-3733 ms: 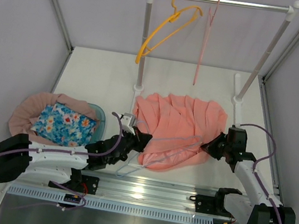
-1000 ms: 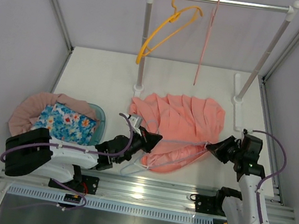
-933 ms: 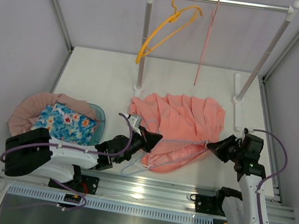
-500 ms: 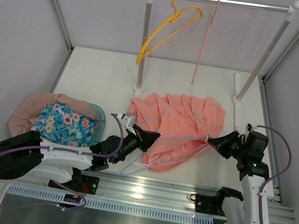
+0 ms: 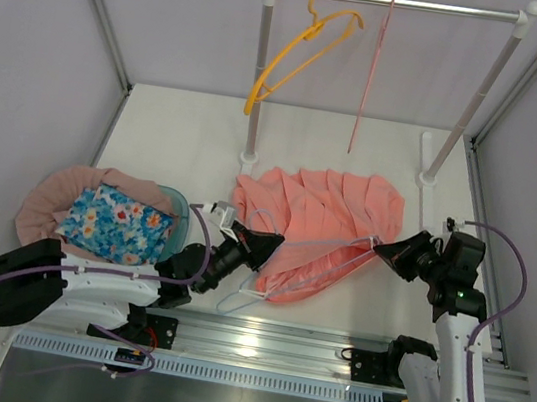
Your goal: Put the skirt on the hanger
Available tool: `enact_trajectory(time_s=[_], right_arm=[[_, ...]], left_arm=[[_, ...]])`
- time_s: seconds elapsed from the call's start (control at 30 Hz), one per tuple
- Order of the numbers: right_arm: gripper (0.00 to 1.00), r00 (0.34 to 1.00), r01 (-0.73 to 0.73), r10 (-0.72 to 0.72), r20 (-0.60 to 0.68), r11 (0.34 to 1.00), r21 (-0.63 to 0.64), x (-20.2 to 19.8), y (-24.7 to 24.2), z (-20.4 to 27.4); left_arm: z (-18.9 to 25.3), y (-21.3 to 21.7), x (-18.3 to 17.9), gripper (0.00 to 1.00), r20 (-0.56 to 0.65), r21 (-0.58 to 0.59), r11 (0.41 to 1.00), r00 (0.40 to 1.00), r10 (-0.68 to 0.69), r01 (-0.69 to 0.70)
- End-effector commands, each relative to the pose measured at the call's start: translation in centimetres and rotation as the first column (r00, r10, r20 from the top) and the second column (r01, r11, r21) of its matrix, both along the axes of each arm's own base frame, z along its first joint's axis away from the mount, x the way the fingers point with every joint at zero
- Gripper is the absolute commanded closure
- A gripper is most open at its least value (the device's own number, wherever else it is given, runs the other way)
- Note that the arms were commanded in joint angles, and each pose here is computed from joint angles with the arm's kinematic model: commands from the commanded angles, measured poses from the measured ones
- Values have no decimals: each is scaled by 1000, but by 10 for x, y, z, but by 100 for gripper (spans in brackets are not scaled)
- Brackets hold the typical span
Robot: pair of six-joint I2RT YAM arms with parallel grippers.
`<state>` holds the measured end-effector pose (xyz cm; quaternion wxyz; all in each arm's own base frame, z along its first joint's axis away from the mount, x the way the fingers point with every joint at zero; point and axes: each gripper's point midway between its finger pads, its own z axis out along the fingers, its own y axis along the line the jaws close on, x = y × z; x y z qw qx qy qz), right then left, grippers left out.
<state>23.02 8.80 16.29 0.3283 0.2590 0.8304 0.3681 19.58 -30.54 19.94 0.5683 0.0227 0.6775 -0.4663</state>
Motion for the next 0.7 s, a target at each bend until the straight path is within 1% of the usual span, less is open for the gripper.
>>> enact_trajectory(time_s=[0.0,0.27,0.43,0.67], right_arm=[[100,998,0,0,57,1000,0,3,-1,25],[100,997,-24,22,67,999,28,3,4,32],[100,997,-32,30,76,999,30,3,5,37],[100,995,-49,44,86,997,56,2,10,44]], left_arm=[[61,0,1,100,95,-151,989,995,5,10],[70,1,0,100,116,-170,985,993,6,13],[90,2,-1,100,149,-197,980,989,10,20],[105,4,3,100,175,-198,980,984,42,-6]])
